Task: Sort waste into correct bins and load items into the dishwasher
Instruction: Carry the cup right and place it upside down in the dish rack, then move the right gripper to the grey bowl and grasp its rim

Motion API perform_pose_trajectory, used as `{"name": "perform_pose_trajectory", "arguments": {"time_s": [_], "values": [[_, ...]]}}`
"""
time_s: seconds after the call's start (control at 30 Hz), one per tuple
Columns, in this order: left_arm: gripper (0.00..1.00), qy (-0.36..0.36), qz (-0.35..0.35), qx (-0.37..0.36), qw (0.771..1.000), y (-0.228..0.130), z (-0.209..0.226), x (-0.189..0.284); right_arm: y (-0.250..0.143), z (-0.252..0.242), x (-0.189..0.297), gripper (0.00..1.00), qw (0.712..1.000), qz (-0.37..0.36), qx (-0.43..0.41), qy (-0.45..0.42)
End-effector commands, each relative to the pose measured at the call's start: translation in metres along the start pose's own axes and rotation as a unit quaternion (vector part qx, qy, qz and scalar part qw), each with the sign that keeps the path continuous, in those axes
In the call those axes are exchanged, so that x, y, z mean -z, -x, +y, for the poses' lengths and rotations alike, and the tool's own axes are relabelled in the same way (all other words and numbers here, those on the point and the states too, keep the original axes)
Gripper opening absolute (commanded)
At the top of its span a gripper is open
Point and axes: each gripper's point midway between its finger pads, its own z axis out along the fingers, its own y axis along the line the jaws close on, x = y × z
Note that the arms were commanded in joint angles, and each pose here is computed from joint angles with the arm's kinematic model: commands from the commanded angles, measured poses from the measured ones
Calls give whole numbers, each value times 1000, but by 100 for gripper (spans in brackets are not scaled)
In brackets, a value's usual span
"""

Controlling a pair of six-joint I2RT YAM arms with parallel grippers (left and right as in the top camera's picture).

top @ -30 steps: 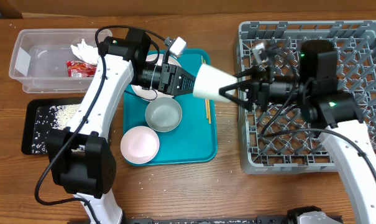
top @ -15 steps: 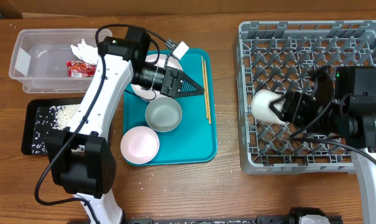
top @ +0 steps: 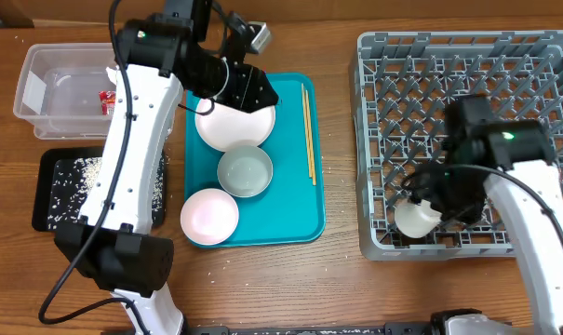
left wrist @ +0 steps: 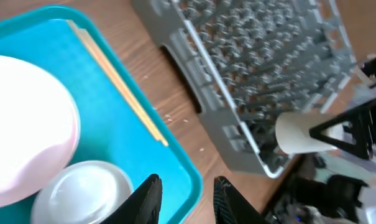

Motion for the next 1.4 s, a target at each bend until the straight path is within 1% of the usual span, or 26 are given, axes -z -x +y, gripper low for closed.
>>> {"name": "perform_pose_trajectory", "arguments": {"time_s": [0.0,0.07,0.2,0.37,0.47,0.57,0.63,0.7,0.73,0.8,0.83,0.87,0.9,0.93,0.97,1.03,1.17,1.3,1.37], "values": [[31,42,-15,5,999,5,3,15,4,2,-10,62,1000,11,-3,-29],[31,42,-15,5,999,4,3,15,2,4,-21,64,999,24,3,-36],[32,59,-12,6,998,3,8,16,2,4,-34,79,999,25,6,-37],[33,62,-11,7,998,3,8,17,11,10,-30,84,1000,6,9,-26],[33,76,-14,5,997,4,6,28,20,16,-15,84,1000,-16,10,-13],[33,133,-17,33,990,2,16,44,32,26,9,85,998,-57,20,11],[32,197,-13,83,977,-8,32,56,42,45,34,84,992,-99,52,51],[32,237,-16,115,965,-14,42,66,49,74,48,84,983,-131,80,98],[32,263,-23,134,955,-17,47,75,48,93,51,84,977,-139,100,125],[32,283,-36,147,947,-18,51,85,45,121,52,83,968,-147,131,159],[33,295,-54,157,941,-18,52,99,43,137,50,82,963,-149,144,171],[35,298,-70,159,938,-18,51,111,38,160,43,82,959,-147,157,183],[45,302,-82,162,936,-19,51,121,36,169,38,80,958,-144,161,186],[58,311,-96,168,931,-20,54,133,31,186,29,79,957,-137,172,190],[73,333,-108,177,920,-24,63,149,28,198,22,78,955,-133,181,192],[93,359,-117,193,906,-29,77,165,24,219,9,76,951,-129,201,196],[96,373,-116,219,894,-36,100,175,19,257,-26,75,947,-117,224,199],[100,372,-93,229,895,-37,112,162,24,267,-56,75,951,-102,223,187],[100,369,-71,237,896,-41,119,152,28,272,-63,75,949,-105,228,189]]}}
